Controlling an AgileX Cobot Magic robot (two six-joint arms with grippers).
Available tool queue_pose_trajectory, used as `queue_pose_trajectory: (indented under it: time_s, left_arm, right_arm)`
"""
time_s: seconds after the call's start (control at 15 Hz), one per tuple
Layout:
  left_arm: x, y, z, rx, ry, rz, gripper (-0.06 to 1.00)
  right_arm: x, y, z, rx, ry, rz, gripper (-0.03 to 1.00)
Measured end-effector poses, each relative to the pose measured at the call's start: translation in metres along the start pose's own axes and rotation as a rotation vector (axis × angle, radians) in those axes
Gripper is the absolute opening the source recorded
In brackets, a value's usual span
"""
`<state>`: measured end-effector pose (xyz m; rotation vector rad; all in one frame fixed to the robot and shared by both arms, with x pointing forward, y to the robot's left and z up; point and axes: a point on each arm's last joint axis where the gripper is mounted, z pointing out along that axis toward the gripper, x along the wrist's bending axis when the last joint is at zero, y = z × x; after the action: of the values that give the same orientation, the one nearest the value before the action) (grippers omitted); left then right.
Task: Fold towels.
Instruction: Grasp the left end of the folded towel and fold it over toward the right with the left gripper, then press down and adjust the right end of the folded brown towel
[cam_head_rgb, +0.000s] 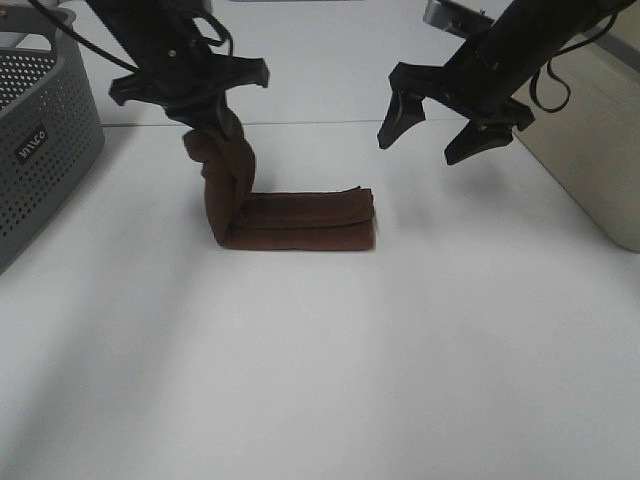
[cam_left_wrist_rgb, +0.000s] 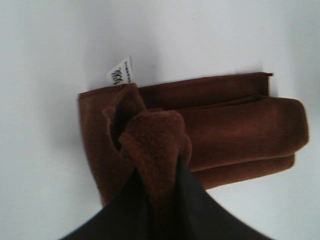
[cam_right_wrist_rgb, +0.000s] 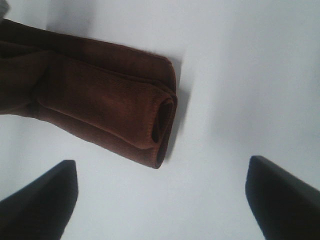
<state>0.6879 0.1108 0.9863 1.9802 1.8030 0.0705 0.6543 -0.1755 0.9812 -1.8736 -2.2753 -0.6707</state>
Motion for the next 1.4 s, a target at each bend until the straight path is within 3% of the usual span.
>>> queue_pose_trajectory:
  time_s: [0.27, 0.4, 0.6, 0.73, 0.87, 0.93, 1.0, 1.13, 1.4]
  left_arm:
    - [-0.044, -0.011, 0.053, 0.043, -0.124, -0.074, 0.10]
    - [-0.051, -0.010, 0.067, 0.049, -0.185, -0.144, 0.22]
    - [-0.060, -0.010, 0.074, 0.054, -0.308, -0.256, 0.53]
    - [-0.069, -0.006, 0.069, 0.043, -0.395, -0.272, 0.61]
    - [-0.075, 0.003, 0.058, -0.004, -0.435, -0.209, 0.62]
    - [-0.068, 0.019, 0.034, -0.086, -0.415, -0.128, 0.62]
    - [-0.062, 0.023, 0.028, -0.108, -0.402, -0.119, 0.62]
    - [-0.033, 0.042, 0.001, -0.201, -0.310, -0.070, 0.62]
    - [0.014, 0.059, -0.024, -0.264, -0.187, -0.059, 0.62]
  right_arm:
    - [0.011, -0.003, -0.026, -0.009, 0.010, -0.024, 0.85]
    - [0.011, -0.006, -0.028, 0.009, 0.001, -0.022, 0.85]
    - [0.006, -0.007, -0.028, 0.021, -0.052, 0.015, 0.85]
    - [0.005, -0.008, -0.028, 0.032, -0.065, 0.013, 0.85]
    - [0.005, -0.008, -0.028, 0.033, -0.063, 0.014, 0.85]
    - [0.010, -0.006, -0.026, 0.015, 0.006, 0.041, 0.85]
    - [0.013, -0.005, -0.025, 0.010, 0.041, 0.051, 0.85]
    - [0.021, -0.001, -0.007, 0.010, 0.213, 0.073, 0.85]
    - [0.053, 0.000, 0.042, 0.015, 0.491, 0.009, 0.85]
